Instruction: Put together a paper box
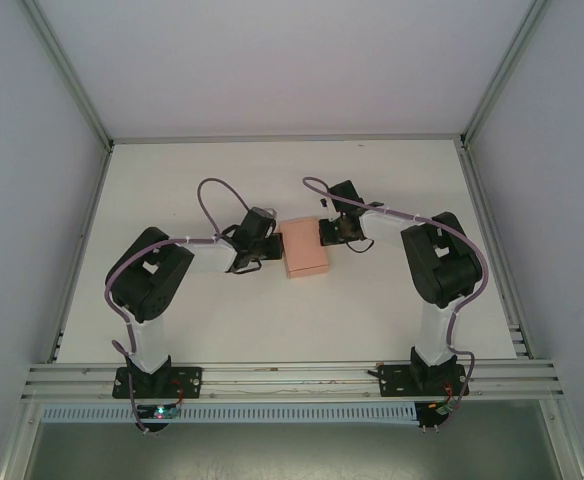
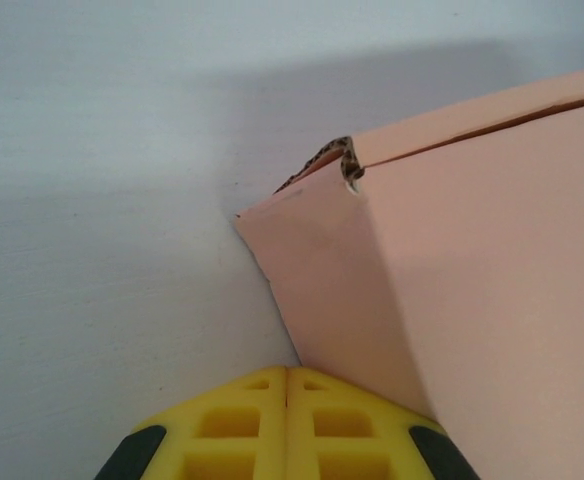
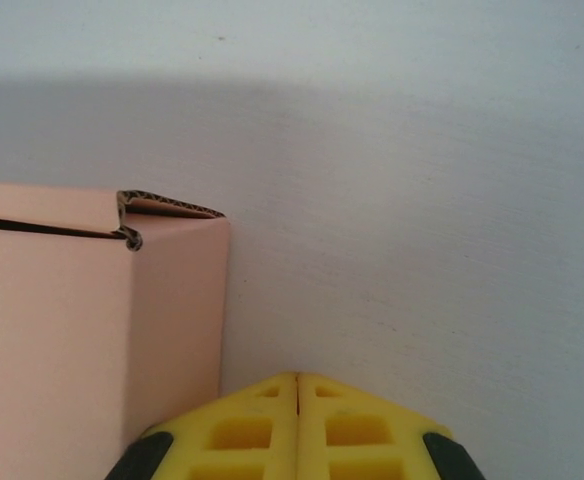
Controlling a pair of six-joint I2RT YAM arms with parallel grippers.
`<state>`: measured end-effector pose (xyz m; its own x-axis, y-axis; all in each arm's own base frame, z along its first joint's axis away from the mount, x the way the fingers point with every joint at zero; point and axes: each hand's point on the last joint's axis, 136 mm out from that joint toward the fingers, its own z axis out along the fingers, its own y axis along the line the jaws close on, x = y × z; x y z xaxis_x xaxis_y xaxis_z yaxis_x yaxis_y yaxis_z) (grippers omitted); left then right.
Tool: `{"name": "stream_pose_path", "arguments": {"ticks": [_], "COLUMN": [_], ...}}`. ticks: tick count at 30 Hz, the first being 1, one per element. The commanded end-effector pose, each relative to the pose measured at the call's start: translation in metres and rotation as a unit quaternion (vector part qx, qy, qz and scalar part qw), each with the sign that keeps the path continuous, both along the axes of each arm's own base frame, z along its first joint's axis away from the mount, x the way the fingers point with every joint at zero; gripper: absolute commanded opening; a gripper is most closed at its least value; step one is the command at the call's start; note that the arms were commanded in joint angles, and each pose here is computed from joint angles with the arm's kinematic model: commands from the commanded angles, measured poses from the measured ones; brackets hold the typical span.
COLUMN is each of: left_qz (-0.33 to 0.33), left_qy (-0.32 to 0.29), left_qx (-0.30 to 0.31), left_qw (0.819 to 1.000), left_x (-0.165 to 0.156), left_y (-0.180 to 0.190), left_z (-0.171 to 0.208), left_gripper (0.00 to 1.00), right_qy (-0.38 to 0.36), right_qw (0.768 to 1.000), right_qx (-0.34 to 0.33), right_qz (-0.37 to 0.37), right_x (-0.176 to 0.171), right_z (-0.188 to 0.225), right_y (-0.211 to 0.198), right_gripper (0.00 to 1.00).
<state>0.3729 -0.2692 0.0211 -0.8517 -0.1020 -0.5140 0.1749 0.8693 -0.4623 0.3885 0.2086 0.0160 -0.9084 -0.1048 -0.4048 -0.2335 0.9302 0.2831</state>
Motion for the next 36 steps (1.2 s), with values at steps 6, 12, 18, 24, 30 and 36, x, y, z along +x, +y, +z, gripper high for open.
{"name": "stream_pose_path", "arguments": {"ticks": [6, 12, 18, 24, 30, 36], "left_qz": [-0.099, -0.105, -0.081, -0.016, 0.005, 0.031], "left_qy": [-0.131, -0.157, -0.140, -0.068, -0.018, -0.005], "left_qx": [-0.196, -0.248, -0.220, -0.107, -0.051, 0.049], "left_qw": [0.967, 0.950, 0.962, 0.992, 0.999, 0.998], "left_x": [0.001, -0.002, -0.005, -0.016, -0.031, -0.044], "left_y": [-0.096, -0.110, -0.107, -0.065, -0.042, -0.002], "left_z": [0.052, 0.070, 0.062, 0.011, -0.015, -0.019], "left_gripper": [0.00, 0.00, 0.00, 0.00, 0.04, 0.07], "right_qy": [0.048, 0.051, 0.043, 0.026, 0.009, -0.007], "right_qw": [0.974, 0.974, 0.980, 0.997, 1.000, 1.000], "right_qx": [0.195, 0.193, 0.174, 0.067, 0.029, 0.002], "right_qz": [0.105, 0.111, 0.090, 0.023, -0.005, -0.027], "right_x": [-0.047, -0.051, -0.047, -0.024, -0.013, -0.005], "right_z": [0.002, 0.002, -0.002, -0.010, -0.003, 0.006], "right_y": [0.098, 0.101, 0.091, 0.037, 0.010, -0.006], "right_gripper": [0.04, 0.03, 0.03, 0.07, 0.08, 0.11]}}
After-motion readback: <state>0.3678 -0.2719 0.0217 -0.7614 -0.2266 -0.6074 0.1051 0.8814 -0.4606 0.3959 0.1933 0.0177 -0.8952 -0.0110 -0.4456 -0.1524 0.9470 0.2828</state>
